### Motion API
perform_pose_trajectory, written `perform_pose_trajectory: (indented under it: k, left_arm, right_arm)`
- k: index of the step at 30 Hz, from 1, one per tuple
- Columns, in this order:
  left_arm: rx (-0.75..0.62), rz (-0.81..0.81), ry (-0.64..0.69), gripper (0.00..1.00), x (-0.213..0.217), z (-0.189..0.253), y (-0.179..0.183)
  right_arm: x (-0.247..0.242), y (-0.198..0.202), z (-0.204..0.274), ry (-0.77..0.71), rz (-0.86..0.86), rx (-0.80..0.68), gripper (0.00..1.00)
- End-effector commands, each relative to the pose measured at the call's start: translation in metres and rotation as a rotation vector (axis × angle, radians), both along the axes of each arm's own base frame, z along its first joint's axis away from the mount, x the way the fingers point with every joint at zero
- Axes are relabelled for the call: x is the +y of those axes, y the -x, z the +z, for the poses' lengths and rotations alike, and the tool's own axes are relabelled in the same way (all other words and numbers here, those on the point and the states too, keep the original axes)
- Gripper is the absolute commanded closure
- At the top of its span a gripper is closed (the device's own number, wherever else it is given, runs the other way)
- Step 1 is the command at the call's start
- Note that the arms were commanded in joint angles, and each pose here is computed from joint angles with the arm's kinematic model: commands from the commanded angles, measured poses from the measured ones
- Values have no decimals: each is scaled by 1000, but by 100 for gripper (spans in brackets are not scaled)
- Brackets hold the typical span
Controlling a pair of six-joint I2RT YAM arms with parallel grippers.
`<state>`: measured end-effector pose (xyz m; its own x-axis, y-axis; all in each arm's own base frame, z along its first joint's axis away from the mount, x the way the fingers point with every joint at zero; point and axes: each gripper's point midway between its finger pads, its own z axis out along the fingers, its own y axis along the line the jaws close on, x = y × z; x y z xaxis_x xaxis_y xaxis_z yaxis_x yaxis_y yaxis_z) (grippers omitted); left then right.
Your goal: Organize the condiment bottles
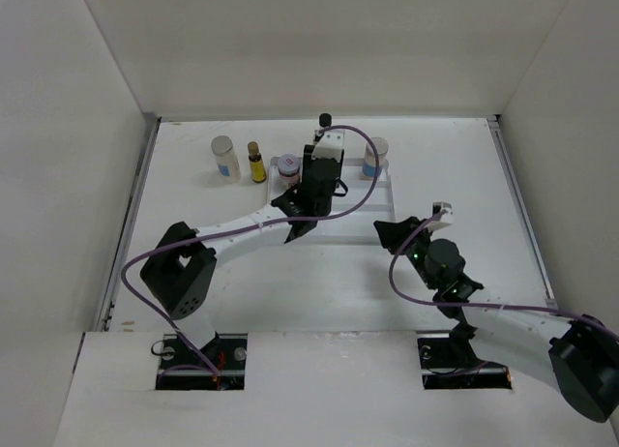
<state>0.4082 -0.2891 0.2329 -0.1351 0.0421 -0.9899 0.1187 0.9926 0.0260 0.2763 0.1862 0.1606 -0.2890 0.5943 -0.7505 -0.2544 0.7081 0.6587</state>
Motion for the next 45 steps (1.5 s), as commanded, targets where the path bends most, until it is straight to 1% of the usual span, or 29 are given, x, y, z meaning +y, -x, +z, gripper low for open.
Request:
perform_pose_trajectory:
  k: [1, 9, 18, 20, 22, 24, 27, 29, 31, 33, 35, 37, 39, 42, 45]
  left_arm:
    - [-214, 5, 262, 82, -7, 102, -12]
    - [-188, 14, 259, 82, -10, 79, -26]
    - [-112, 19, 243, 81, -9, 26, -37]
    - [-97, 23, 240, 77, -8, 16, -36]
    - [-95, 31, 238, 68, -4, 10, -34]
    - [-101, 39, 243, 58, 0, 10, -30]
    - [-113, 44, 251, 36, 7, 17, -24]
    - [-119, 46, 255, 25, 13, 24, -19]
    - [-131, 56, 262, 19, 22, 34, -12]
    - [-145, 75, 273, 16, 34, 43, -5]
    - [-159, 102, 284, 14, 51, 52, 3]
    - [-165, 145, 291, 13, 73, 56, 6]
    - [-163, 211, 325, 13, 103, 59, 8]
    - [-129, 323, 360, 13, 152, 54, 0]
    - [-86, 420, 342, 12, 194, 50, -16]
  right_arm:
    - [4, -2, 4, -15, 8, -3, 64]
    - [6, -3, 2, -11, 16, 2, 63]
    - [6, -3, 0, -9, 18, 7, 62]
    - [6, -3, 1, -10, 16, 5, 62]
    - [6, -3, 0, -9, 16, 4, 62]
    - [6, -3, -1, -7, 16, 7, 61]
    - [7, -4, -2, -6, 16, 11, 58]
    - [7, -4, -3, -3, 16, 15, 56]
    - [7, -4, -3, -4, 16, 16, 55]
    - [7, -4, -3, -5, 16, 15, 55]
    - [5, -5, -3, -4, 10, 13, 54]
    - [3, -6, -2, -5, 2, 12, 53]
    - [0, -7, -2, -3, -7, 11, 53]
    - [2, -6, -4, -5, 0, 15, 52]
    - [3, -6, -3, -5, 4, 15, 51]
